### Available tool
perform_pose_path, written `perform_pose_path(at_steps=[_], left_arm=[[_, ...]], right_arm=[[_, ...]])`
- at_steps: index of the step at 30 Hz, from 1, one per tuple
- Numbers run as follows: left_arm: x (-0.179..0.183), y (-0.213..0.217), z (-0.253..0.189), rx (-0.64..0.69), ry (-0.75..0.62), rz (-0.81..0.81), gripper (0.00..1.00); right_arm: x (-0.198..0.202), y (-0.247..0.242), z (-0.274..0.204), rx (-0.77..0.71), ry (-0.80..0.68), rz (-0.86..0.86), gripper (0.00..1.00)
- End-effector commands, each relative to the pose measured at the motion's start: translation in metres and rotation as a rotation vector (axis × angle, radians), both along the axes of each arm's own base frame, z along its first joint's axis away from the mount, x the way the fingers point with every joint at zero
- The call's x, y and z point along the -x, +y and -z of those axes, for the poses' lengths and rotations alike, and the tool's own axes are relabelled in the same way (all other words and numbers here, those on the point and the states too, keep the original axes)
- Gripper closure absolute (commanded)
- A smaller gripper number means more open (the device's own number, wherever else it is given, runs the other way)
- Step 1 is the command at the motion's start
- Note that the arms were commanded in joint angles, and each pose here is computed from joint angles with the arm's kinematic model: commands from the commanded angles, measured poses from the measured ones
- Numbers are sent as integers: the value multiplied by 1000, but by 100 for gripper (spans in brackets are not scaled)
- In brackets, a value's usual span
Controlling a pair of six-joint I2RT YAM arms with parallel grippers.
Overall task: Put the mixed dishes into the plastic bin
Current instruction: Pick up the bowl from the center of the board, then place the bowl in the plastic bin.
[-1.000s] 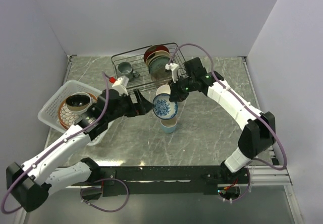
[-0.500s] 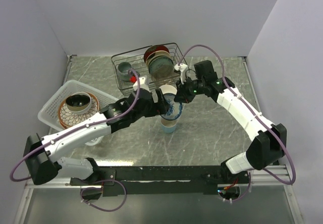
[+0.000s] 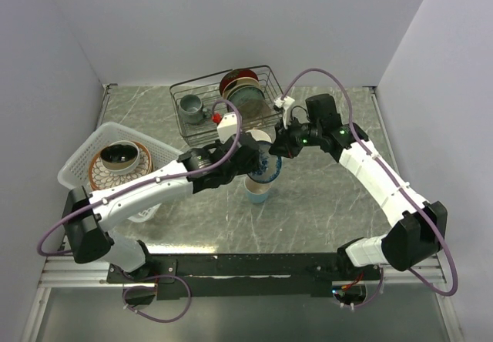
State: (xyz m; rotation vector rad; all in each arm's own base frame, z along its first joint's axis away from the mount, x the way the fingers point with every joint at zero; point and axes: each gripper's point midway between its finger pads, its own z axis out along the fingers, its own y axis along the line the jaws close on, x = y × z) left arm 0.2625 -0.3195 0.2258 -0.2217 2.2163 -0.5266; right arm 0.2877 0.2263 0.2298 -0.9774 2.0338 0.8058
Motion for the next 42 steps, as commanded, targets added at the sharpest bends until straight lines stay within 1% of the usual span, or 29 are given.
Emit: perform_pose_path(at_steps=[1, 3, 4, 6, 7, 8, 9, 11, 12, 14, 15, 17, 18, 19, 20, 22, 23, 25, 26, 27, 28, 29, 30, 33, 35, 39, 42], left_arm=[[-3, 4, -7, -42, -3, -51, 60], [-3, 2, -6, -53, 4, -48, 66], [-1, 3, -3, -64, 13, -44, 75], [-1, 3, -3, -71, 16, -38, 90], [0, 3, -3, -75, 17, -32, 99], [1, 4, -1, -79, 18, -33, 99], [2, 5, -3, -74, 13, -30, 99], [2, 8, -3, -69, 5, -27, 99], [4, 11, -8, -58, -8, -24, 99], [4, 14, -7, -49, -23, -20, 99], [5, 18, -15, -34, -43, -13, 99], [8, 24, -12, -29, -47, 0, 99], [6, 30, -21, 0, -69, -8, 99], [7, 33, -22, 10, -70, -2, 99], [8, 40, -14, 2, -64, -5, 99], [6, 56, -23, 35, -85, -30, 99], [8, 63, -14, 27, -76, -32, 99], [6, 84, -26, 64, -108, -66, 99], [7, 92, -20, 62, -104, -69, 99], [4, 109, -32, 87, -134, -100, 99], [3, 118, -35, 98, -144, -113, 99], [4, 125, -34, 103, -146, -116, 99], [0, 144, -43, 114, -176, -149, 99], [-5, 176, -56, 112, -221, -197, 99], [-7, 189, -64, 101, -240, -217, 99], [-21, 225, -68, 12, -231, -312, 99], [-32, 249, -69, -6, -222, -378, 99]], right_arm=[[-4, -1, -30, -69, -96, 10, 100], [-5, -2, -31, -68, -102, 19, 100], [-5, -2, -30, -67, -102, 21, 100], [-5, -4, -30, -64, -108, 27, 100], [-4, -4, -32, -66, -113, 27, 100], [-5, -5, -31, -66, -114, 31, 100], [-4, -5, -32, -67, -120, 31, 93], [-1, -7, -34, -74, -134, 23, 74], [1, -7, -36, -80, -143, 16, 57], [7, -9, -40, -99, -162, 3, 40], [8, -11, -41, -108, -168, 0, 28], [13, -19, -45, -141, -188, 0, 16], [14, -22, -46, -154, -196, 4, 6], [18, -26, -54, -178, -216, 7, 2], [22, -27, -51, -200, -224, -8, 0], [26, -40, -61, -235, -276, 18, 0], [27, -44, -56, -249, -288, 23, 0], [31, -57, -63, -276, -342, 73, 0], [30, -60, -54, -285, -355, 95, 0], [27, -71, -53, -286, -384, 141, 0], [33, -76, -46, -301, -396, 171, 0], [31, -79, -52, -314, -449, 187, 0], [34, -81, -51, -320, -456, 193, 0], [34, -89, -39, -328, -409, 209, 0], [30, -99, -34, -334, -391, 246, 0], [24, -107, -37, -310, -421, 282, 0], [24, -110, -38, -311, -434, 294, 0]])
